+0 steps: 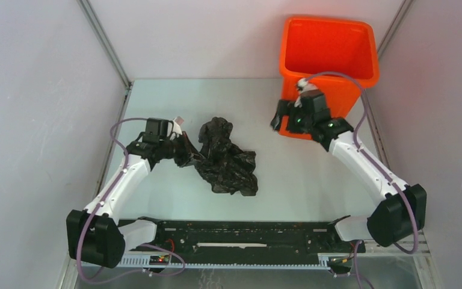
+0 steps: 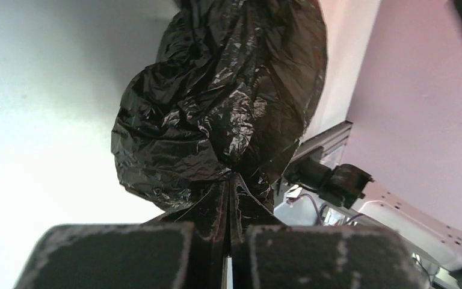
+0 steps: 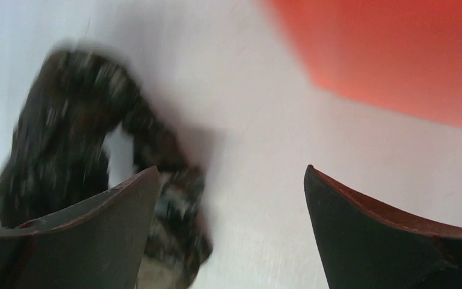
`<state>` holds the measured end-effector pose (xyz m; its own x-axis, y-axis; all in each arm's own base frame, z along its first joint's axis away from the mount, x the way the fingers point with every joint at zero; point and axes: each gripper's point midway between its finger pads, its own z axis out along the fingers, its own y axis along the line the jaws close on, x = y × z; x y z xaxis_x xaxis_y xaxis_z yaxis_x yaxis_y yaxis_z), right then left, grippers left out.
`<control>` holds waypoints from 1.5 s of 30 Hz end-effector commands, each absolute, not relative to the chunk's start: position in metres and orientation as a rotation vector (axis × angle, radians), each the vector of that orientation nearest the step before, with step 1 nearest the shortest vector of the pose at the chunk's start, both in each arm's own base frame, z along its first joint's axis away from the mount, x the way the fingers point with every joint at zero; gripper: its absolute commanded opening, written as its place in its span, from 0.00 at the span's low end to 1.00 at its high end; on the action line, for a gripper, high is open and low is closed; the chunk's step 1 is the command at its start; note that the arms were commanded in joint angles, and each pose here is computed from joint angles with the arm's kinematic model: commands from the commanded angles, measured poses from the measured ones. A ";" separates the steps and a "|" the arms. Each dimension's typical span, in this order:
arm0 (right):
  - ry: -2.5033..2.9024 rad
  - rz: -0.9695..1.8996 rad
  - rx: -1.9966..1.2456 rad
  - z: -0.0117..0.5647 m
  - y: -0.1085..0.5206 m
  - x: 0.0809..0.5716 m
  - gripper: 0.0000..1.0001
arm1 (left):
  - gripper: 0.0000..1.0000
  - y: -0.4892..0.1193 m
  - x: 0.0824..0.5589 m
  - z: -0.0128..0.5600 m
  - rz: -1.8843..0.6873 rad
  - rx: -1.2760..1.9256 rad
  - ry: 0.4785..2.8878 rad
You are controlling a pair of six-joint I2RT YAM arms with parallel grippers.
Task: Put the trash bags into the trash bin
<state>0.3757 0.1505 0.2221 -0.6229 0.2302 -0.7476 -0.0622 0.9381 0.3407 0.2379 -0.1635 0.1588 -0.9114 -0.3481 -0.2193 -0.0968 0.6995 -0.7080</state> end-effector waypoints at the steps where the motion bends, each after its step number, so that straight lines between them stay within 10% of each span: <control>1: 2.260 0.609 -0.341 0.222 0.221 0.291 1.00 | 0.00 -0.182 0.261 0.224 -1.200 -0.256 2.361; 13: 2.322 1.085 -0.573 0.208 0.291 0.201 1.00 | 0.00 -0.225 0.248 0.308 -1.838 -0.099 1.868; 24: 2.048 1.062 -0.471 0.280 0.255 0.205 1.00 | 0.00 -0.280 0.225 0.423 -1.997 0.224 1.710; 45: 1.691 1.388 -0.464 0.379 0.262 0.185 1.00 | 0.00 -0.282 0.225 0.447 -2.029 0.163 1.719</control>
<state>0.1857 0.2574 0.3571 -0.5669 0.1873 -0.8022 -0.7211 0.3580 0.5932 0.2341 -0.2842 0.4176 -0.8980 -0.2718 -0.3461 0.3760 -0.0651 -0.9243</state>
